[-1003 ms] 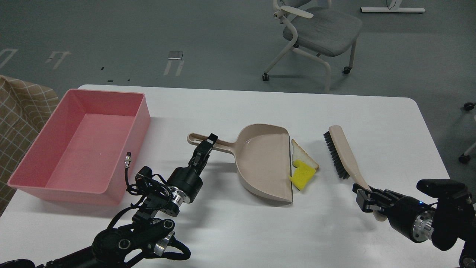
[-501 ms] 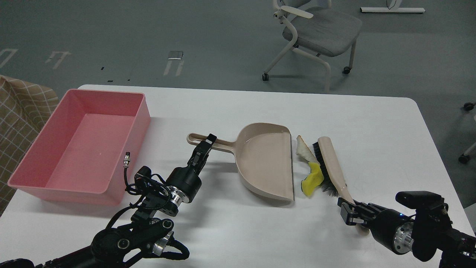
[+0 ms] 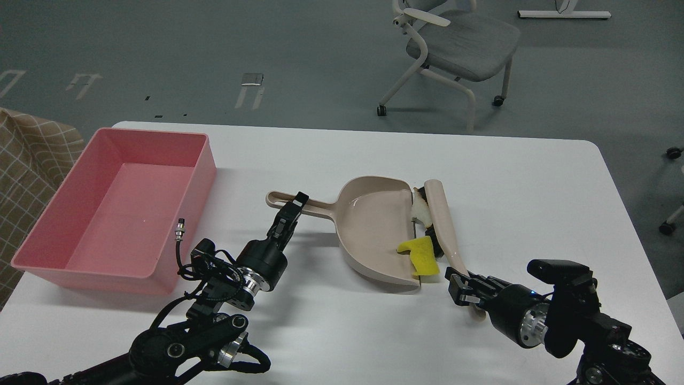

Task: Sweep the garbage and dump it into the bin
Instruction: 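Sweep the brush across the dustpan toward the left gripper, then lift the dustpan with the left gripper over the pink bin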

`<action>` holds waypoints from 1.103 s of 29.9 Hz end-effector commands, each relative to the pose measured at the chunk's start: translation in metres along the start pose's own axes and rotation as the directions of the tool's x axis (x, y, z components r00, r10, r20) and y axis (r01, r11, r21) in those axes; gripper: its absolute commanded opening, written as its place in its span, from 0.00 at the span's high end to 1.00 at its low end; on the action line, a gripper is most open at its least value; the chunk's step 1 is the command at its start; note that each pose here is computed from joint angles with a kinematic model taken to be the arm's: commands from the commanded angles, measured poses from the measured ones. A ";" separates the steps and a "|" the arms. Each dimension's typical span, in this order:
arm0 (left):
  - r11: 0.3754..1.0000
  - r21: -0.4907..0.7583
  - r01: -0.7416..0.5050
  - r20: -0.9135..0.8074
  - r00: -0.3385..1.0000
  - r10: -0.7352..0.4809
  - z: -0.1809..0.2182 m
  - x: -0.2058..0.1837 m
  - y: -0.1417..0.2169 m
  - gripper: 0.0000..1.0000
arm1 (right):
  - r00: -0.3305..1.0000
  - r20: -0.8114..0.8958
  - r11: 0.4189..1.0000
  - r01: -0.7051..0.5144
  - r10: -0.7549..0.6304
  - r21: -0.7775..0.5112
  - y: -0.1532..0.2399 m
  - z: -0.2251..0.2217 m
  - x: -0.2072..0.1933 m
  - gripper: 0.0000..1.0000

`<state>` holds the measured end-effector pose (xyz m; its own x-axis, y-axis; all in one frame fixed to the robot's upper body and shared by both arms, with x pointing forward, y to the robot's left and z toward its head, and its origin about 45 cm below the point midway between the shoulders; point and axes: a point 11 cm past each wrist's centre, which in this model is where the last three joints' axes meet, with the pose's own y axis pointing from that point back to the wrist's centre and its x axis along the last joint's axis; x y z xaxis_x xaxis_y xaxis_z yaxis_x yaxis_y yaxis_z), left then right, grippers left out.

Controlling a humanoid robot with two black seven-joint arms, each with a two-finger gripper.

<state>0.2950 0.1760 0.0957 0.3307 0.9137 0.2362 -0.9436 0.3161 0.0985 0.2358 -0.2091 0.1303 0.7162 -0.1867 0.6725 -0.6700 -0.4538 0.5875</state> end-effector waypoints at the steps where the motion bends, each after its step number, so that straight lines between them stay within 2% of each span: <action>1: 1.000 0.000 -0.002 0.004 1.000 0.002 0.000 0.003 0.000 0.76 | 0.998 0.061 0.998 -0.026 0.022 0.054 -0.011 -0.025 -0.001 1.00; 6: 1.000 0.002 -0.004 0.013 1.000 0.004 -0.001 0.006 0.001 0.76 | 0.986 0.162 0.987 -0.060 0.035 0.150 -0.026 -0.070 -0.003 1.00; 15: 1.000 0.003 -0.008 0.026 1.000 0.008 -0.002 0.012 0.002 0.77 | 0.987 0.129 0.979 -0.116 0.095 0.170 -0.028 -0.077 0.025 1.00; 18: 1.000 0.004 -0.010 0.030 0.999 0.010 -0.003 0.014 0.002 0.87 | 0.983 0.120 0.974 -0.155 0.136 0.167 -0.028 -0.075 0.042 1.00; 27: 0.999 0.022 -0.027 0.029 0.999 0.026 -0.006 0.020 0.001 0.88 | 0.960 0.129 0.956 -0.265 0.249 0.127 -0.020 -0.058 0.084 1.00; 33: 0.999 0.025 -0.033 0.020 0.999 0.033 -0.005 0.020 0.000 0.89 | 0.956 0.119 0.955 -0.279 0.267 0.098 -0.015 -0.044 0.090 1.00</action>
<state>0.3015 0.1968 0.0952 0.3005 0.9165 0.2641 -0.9533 0.2795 0.1147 0.3005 -0.1721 0.2027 0.5357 -0.4108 0.7377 -0.8142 -0.4829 0.3224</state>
